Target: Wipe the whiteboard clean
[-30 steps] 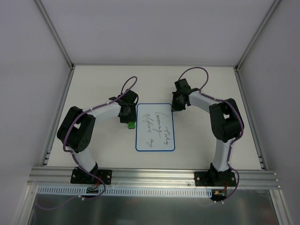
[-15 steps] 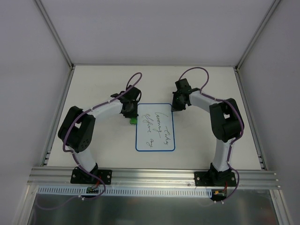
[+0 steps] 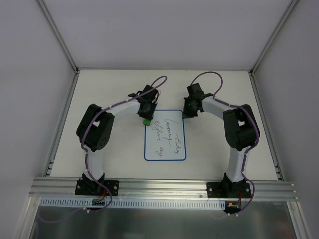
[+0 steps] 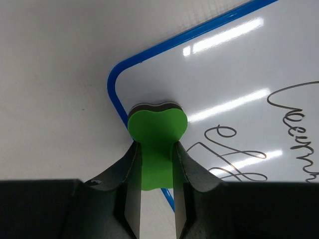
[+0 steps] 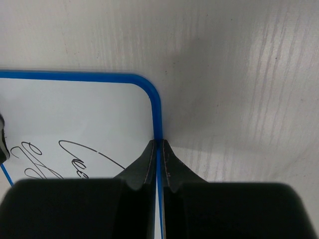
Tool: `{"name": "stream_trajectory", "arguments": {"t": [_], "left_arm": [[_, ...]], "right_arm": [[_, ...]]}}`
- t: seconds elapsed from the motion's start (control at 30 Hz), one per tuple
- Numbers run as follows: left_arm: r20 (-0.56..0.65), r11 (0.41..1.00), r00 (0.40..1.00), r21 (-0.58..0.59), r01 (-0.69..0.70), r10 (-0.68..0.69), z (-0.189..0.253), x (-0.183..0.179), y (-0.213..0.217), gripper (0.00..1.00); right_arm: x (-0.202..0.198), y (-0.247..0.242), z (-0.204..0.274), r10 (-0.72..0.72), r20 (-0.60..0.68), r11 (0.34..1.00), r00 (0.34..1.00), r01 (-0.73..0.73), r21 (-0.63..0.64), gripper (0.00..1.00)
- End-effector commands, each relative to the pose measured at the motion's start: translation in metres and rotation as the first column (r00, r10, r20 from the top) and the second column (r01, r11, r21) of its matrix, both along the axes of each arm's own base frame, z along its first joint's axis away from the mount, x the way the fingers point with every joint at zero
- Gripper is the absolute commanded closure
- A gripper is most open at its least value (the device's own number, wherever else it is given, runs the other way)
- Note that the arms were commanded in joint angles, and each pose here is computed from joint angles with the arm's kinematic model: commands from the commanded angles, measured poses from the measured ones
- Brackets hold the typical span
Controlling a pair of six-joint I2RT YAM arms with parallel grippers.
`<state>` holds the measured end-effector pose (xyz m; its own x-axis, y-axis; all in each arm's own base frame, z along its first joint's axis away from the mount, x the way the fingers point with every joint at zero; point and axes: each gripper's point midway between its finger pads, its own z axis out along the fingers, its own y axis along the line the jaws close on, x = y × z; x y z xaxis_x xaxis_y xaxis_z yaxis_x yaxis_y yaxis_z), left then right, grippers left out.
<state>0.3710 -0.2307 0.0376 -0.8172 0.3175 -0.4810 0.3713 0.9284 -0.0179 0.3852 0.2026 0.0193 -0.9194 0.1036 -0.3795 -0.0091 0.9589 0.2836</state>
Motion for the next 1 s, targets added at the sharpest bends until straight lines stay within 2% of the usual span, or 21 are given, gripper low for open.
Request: {"name": "stream_trajectory", "arguments": {"t": [0.0,0.17,0.3,0.57,0.67,0.77,0.87,0.97], "left_arm": [[0.006,0.995,0.995,0.007,0.098,-0.098,0.002,0.005,-0.011,0.93],[-0.036,0.99,0.99,0.007,0.139,-0.139,-0.015,-0.002,-0.021,0.94],[-0.081,0.981,0.978,0.022,0.194,-0.192,-0.031,-0.025,-0.034,0.97],[-0.203,0.965,0.948,0.037,0.26,-0.247,-0.055,-0.114,-0.063,1.0],[-0.252,0.968,0.937,0.005,0.25,-0.241,-0.057,-0.141,-0.069,1.0],[-0.243,0.975,0.95,0.048,0.216,-0.198,-0.056,-0.143,-0.056,1.0],[-0.21,0.981,0.967,0.102,0.168,-0.144,-0.052,-0.13,-0.04,1.0],[-0.195,0.993,0.98,0.102,0.066,-0.045,-0.044,-0.108,-0.021,1.0]], "right_arm": [[-0.023,-0.019,-0.035,-0.011,-0.115,0.996,0.993,0.001,-0.084,1.0],[-0.023,-0.019,-0.036,-0.01,-0.116,0.996,0.993,-0.001,-0.089,1.0],[-0.021,-0.018,-0.036,-0.019,-0.115,0.996,0.993,0.009,-0.088,1.0],[-0.016,-0.017,-0.035,-0.023,-0.108,0.996,0.994,0.013,-0.09,1.0],[-0.015,-0.017,-0.036,-0.028,-0.111,0.996,0.993,0.018,-0.092,1.0],[-0.013,-0.017,-0.036,-0.031,-0.108,0.996,0.994,0.022,-0.091,1.0],[-0.013,-0.017,-0.036,-0.032,-0.107,0.995,0.994,0.022,-0.093,1.0],[-0.013,-0.018,-0.036,-0.033,-0.105,0.995,0.994,0.022,-0.097,1.0]]}}
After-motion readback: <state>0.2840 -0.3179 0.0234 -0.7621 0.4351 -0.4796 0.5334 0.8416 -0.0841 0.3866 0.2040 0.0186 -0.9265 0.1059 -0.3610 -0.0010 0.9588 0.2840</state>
